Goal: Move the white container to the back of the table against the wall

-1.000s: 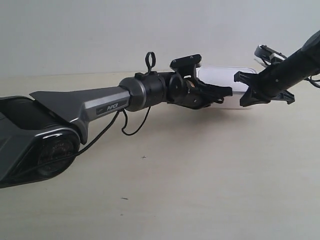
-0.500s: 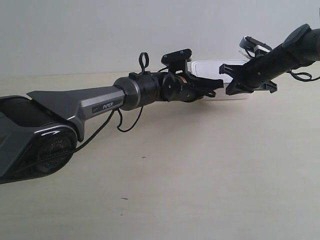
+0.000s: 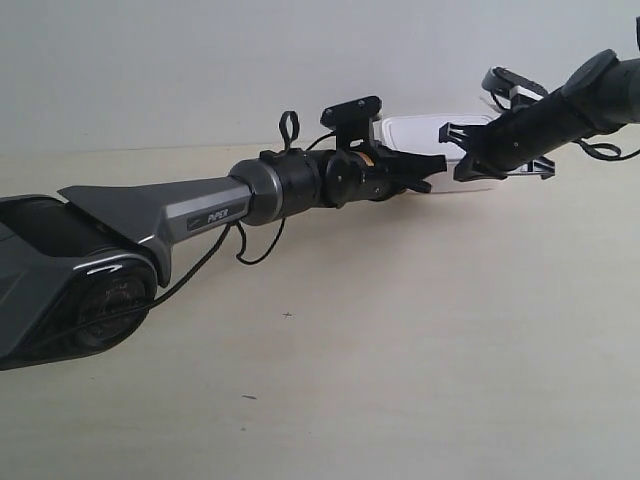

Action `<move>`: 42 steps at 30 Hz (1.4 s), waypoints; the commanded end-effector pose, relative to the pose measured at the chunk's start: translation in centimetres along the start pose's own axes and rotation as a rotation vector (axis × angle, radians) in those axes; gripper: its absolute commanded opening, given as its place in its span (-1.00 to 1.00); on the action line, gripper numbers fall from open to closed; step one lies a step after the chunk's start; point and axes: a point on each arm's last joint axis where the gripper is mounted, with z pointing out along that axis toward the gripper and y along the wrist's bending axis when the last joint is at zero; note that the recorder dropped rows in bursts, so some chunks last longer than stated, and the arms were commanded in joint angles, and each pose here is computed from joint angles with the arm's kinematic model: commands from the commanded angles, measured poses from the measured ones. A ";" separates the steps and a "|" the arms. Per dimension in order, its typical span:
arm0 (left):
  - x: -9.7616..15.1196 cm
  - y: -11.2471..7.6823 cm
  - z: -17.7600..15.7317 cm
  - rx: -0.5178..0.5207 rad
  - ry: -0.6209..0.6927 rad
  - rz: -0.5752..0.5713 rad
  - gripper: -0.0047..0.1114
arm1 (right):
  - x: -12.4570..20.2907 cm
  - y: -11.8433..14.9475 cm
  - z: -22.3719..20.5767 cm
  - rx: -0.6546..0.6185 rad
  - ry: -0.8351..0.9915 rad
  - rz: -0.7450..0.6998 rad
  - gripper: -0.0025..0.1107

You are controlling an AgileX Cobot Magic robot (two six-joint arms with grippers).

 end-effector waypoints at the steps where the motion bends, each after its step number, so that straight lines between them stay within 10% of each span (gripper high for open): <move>1: -0.3 0.0 0.0 0.005 -0.021 -0.010 -0.92 | -0.2 -0.3 0.5 0.004 -0.031 0.011 -0.96; 42: 0.0 0.0 0.0 -0.002 0.019 -0.010 -0.92 | -1.5 0.9 2.2 0.087 -0.275 0.001 -0.96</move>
